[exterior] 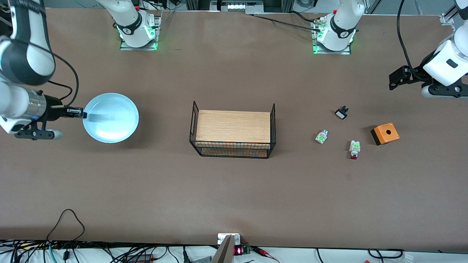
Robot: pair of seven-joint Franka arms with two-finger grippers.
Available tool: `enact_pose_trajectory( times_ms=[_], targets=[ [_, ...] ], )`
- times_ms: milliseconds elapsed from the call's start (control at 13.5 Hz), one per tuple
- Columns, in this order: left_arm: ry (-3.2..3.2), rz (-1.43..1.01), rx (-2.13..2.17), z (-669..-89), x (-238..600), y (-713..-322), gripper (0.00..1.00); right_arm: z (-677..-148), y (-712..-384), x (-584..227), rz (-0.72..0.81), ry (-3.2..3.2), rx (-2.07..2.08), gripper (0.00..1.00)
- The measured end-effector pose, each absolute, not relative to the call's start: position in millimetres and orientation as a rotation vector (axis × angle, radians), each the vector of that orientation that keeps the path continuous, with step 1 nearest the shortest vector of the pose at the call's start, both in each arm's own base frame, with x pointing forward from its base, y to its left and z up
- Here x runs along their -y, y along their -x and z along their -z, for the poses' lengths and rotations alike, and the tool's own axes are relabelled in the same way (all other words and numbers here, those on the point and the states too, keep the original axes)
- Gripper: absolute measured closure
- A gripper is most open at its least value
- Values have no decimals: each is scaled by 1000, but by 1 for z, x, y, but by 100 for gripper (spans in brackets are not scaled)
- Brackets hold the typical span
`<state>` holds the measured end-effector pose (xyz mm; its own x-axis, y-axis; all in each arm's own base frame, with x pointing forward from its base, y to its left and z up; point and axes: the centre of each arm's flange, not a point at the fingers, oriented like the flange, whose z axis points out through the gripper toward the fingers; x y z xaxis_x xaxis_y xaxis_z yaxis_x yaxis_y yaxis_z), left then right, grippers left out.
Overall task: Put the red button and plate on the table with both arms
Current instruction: 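Carry the plate out of the basket and lower it onto the table, then open the right gripper and withdraw it from the plate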
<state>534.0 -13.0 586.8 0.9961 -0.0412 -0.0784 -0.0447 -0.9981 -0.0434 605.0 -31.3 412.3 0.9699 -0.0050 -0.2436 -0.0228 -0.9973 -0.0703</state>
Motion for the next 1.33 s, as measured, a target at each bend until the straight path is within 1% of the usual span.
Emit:
enact_pose_trajectory(
  times_ms=[148, 295, 517, 664, 738, 886, 960, 1034, 1107, 1255, 1329],
  targets=[
    [3092, -116, -83, -588, 19, -534, 0, -370, -603, 35, -371, 3062, 10, 97],
    [3092, -109, -94, -590, 23, -534, 0, -323, -595, 38, -348, 3071, 36, 97],
    [3092, -107, -95, -592, 23, -534, 0, -256, -571, 59, -282, 3084, 76, 97],
    [3092, -109, -95, -592, 23, -534, 0, -222, -555, 78, -262, 3086, 122, 97],
    [3092, -109, -95, -592, 23, -534, 0, -212, -551, 85, -268, 3084, 126, 92],
    [3092, -109, -95, -592, 23, -534, 0, -213, -552, 89, -266, 3083, 119, 71],
    [3092, -109, -95, -593, 23, -534, 0, -223, -556, 86, -263, 3079, 120, 63],
    [3092, -109, -95, -592, 23, -534, 0, -239, -564, 80, -277, 3072, 110, 53],
    [3092, -110, -95, -592, 23, -534, 0, -263, -574, 69, -299, 3066, 80, 42],
    [3092, -111, -95, -592, 23, -534, 0, -321, -594, 42, -326, 3065, 20, 23],
    [3092, -111, -95, -592, 23, -534, 0, -351, -602, 28, -327, 3067, 6, 12]
  ],
)
